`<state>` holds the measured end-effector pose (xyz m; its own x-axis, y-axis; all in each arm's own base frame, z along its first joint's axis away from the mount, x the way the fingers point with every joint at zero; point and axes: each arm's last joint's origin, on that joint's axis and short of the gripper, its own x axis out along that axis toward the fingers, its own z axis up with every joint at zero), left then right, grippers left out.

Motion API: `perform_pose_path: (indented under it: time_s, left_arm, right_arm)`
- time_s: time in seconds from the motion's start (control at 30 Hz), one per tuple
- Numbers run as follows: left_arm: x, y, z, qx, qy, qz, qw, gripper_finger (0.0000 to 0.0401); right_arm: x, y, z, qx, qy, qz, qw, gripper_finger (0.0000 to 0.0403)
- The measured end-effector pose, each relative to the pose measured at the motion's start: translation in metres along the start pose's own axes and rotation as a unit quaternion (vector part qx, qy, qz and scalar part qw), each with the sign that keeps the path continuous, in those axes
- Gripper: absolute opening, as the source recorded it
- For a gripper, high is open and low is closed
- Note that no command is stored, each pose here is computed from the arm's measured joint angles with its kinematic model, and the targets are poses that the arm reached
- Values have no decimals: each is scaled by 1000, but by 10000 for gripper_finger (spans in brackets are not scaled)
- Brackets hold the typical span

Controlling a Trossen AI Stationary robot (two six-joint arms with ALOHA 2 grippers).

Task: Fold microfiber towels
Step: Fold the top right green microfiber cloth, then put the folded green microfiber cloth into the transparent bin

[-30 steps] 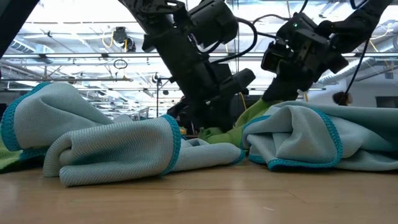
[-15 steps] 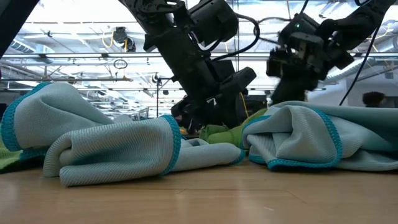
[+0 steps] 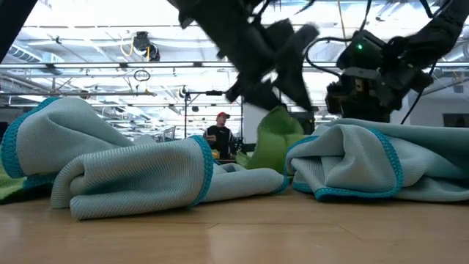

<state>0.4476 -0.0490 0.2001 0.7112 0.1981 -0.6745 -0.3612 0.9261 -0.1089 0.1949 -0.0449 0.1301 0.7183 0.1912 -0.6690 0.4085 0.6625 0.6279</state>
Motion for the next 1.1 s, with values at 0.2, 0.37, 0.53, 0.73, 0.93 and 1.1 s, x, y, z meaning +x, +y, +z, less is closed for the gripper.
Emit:
perform_pose_path:
  time_s: [0.2, 0.37, 0.53, 0.73, 0.93, 1.1]
  left_arm:
    - [0, -13, -2, 53, -33, 38, 997, 228]
    - [4, -9, -8, 63, -7, 52, 997, 228]
    - [34, -7, -24, 103, 7, 16, 994, 228]
    - [46, 1, -27, 123, 13, 36, 992, 234]
    - [52, 4, -30, 142, 23, 35, 989, 269]
    - [61, 4, -44, 143, 55, 34, 988, 292]
  right_arm:
    - [1, -2, -4, 3, 6, 5, 1000, 131]
    - [1, -1, -3, 5, 1, 16, 1000, 131]
    - [1, 0, -2, 2, -2, 18, 1000, 130]
    - [1, -1, -2, 4, -1, 16, 1000, 130]
    - [1, -2, -2, 6, -9, 6, 1000, 130]
    - [0, -2, -1, 7, -10, 5, 1000, 130]
